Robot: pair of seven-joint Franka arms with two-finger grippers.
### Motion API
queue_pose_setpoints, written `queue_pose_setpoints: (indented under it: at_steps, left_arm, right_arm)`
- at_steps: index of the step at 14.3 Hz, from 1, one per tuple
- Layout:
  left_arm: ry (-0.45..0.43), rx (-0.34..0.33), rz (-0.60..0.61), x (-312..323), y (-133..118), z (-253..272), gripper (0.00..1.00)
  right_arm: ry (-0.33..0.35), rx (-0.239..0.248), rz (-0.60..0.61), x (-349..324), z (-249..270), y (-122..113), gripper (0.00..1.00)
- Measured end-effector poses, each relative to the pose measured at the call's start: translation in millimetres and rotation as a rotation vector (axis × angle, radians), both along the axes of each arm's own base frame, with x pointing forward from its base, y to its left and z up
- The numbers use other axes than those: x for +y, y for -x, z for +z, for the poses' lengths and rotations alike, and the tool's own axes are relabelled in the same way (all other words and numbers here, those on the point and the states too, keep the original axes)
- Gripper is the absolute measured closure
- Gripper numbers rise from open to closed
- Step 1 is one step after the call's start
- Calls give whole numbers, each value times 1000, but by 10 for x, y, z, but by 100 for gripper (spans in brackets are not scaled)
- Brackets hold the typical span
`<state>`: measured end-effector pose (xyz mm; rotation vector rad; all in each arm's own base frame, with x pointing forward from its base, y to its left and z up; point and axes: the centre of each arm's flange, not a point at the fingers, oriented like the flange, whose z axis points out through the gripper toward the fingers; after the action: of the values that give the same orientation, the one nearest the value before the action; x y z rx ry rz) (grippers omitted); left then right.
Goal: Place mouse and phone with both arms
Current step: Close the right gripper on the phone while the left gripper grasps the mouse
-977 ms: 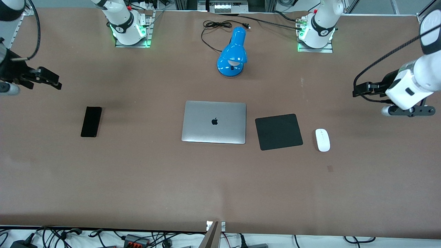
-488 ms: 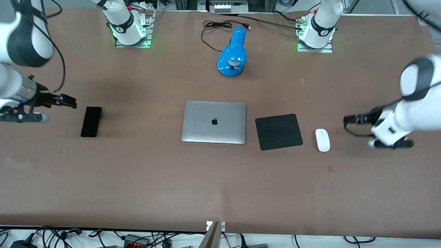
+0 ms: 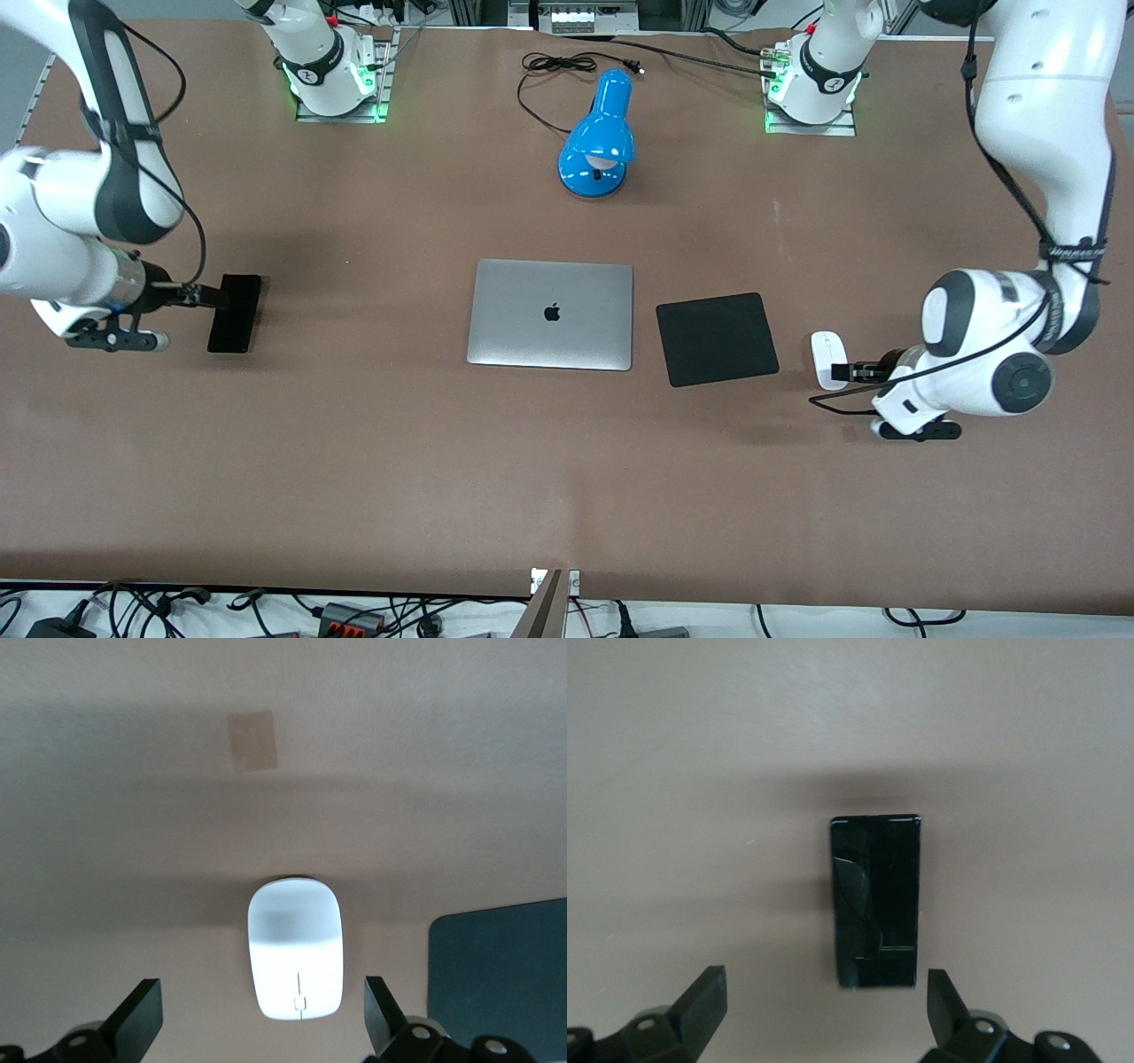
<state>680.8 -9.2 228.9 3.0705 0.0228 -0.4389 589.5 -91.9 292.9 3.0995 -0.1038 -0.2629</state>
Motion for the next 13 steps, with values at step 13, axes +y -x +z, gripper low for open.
queue_pose_setpoints:
  at_steps: [13]
  left_arm:
    - [-44,80,-78,-188,118,-502,0]
  right_arm:
    - [-11,19,-20,-129,-1130,183,0]
